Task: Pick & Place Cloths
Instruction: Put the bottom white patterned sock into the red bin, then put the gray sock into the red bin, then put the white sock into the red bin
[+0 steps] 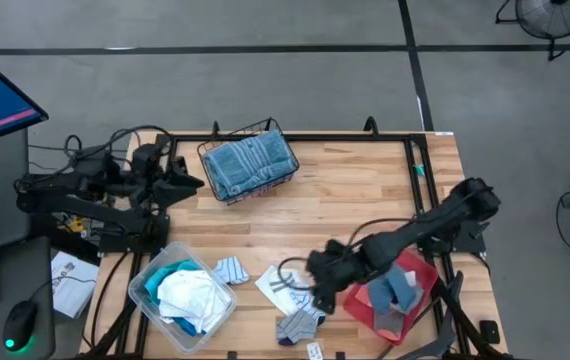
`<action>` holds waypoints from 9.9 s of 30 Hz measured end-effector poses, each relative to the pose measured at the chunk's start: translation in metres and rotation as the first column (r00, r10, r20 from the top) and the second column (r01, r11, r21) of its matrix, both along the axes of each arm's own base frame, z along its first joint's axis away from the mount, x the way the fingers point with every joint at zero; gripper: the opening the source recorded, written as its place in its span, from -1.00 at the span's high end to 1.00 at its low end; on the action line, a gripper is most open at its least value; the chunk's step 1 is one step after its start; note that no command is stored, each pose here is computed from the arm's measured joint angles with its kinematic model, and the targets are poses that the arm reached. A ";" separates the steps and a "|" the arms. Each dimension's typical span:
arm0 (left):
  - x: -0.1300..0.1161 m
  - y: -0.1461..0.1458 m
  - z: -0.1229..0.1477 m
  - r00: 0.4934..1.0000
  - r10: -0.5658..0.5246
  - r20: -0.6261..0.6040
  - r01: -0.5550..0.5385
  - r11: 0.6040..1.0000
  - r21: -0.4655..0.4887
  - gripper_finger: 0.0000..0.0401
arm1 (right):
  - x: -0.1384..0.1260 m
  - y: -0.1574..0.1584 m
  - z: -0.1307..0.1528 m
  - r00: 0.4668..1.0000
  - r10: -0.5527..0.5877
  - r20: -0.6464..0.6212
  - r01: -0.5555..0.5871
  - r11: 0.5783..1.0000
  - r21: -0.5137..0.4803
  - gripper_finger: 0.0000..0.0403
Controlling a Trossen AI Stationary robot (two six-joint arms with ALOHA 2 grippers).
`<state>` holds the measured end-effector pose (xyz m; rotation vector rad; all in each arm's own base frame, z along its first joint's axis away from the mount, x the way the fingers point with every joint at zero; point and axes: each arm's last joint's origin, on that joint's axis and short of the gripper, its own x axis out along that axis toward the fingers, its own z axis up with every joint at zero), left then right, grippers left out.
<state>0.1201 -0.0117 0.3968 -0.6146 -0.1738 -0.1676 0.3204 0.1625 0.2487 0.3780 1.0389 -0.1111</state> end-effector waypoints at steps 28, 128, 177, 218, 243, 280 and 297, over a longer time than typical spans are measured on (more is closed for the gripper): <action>0.007 0.000 -0.001 1.000 -0.010 -0.014 0.009 0.994 -0.106 0.31 | 0.035 0.027 -0.101 0.978 -0.131 -0.161 0.119 0.989 -0.085 -0.03; -0.003 0.000 0.004 0.999 -0.017 0.033 0.019 0.998 -0.062 0.31 | -0.046 0.060 0.058 0.945 -0.267 -0.188 0.275 0.961 0.020 -0.11; -0.003 0.000 0.003 0.999 -0.021 0.028 0.024 0.996 -0.083 0.31 | 0.013 0.066 0.003 0.977 0.148 -0.154 -0.163 0.982 -0.092 0.98; -0.003 0.000 0.005 0.999 -0.018 0.038 0.022 0.993 -0.113 0.31 | -0.169 0.021 0.005 0.588 -0.637 -0.499 0.515 0.770 -0.377 0.96; -0.002 0.000 0.004 0.999 -0.013 0.035 0.016 0.995 -0.097 0.27 | -0.119 0.019 0.051 0.834 -0.422 -0.354 0.463 0.886 0.033 -0.24; -0.003 0.000 0.005 0.999 -0.021 0.039 0.025 0.995 -0.096 -0.10 | 0.078 0.028 -0.117 0.974 -0.076 -0.213 0.030 0.976 -0.214 -0.20; -0.003 0.000 0.004 0.999 -0.021 0.037 0.025 0.994 -0.106 -0.07 | 0.063 0.003 -0.104 0.904 -0.104 -0.415 0.025 0.981 -0.191 0.93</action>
